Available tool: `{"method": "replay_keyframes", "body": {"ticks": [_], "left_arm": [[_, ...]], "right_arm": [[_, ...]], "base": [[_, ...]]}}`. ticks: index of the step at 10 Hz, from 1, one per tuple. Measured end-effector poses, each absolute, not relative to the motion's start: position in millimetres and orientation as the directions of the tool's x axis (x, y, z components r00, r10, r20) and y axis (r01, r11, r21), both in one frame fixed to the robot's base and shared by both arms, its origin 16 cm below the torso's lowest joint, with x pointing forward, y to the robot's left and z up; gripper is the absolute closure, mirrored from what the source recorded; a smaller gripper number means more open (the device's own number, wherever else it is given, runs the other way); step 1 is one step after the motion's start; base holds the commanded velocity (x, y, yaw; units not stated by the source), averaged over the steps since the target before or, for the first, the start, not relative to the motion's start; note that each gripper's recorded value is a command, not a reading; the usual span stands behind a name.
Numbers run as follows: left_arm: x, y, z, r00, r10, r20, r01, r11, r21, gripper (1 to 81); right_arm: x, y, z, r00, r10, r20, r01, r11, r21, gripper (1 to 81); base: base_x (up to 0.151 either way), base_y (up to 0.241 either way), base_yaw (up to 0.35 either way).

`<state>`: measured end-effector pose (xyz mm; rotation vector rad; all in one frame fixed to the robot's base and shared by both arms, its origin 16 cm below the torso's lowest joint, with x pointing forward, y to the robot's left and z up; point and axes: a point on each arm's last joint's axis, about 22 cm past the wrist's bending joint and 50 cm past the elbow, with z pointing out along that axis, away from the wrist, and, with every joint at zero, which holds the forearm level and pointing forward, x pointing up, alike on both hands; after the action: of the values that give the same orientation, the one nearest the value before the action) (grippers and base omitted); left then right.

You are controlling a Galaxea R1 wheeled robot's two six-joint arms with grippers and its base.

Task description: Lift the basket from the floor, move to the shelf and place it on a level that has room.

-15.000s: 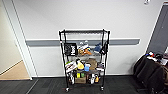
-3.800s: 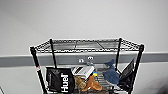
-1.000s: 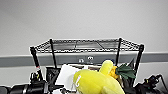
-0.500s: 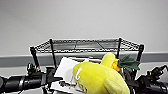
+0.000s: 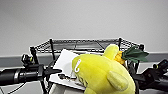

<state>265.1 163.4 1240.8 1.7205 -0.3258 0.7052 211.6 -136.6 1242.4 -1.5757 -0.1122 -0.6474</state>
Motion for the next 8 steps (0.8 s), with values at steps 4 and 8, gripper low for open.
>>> {"method": "replay_keyframes", "body": {"ticks": [4, 8], "left_arm": [[253.0, 162.7, 1280.4, 0.751, 0.158, 0.642, -0.603, -0.235, 0.763, 81.1], [241.2, 163.2, 1314.0, 0.741, 0.150, 0.654, -0.626, -0.197, 0.754, 81.1]], "right_arm": [[205.6, -135.6, 1263.8, 0.825, -0.294, 0.482, 0.467, -0.124, -0.875, 81.1], [197.4, -133.9, 1293.4, 0.816, -0.274, 0.508, 0.497, -0.116, -0.860, 81.1]], "base": [[0.000, 0.000, 0.000], [0.000, 0.000, 0.000]]}}
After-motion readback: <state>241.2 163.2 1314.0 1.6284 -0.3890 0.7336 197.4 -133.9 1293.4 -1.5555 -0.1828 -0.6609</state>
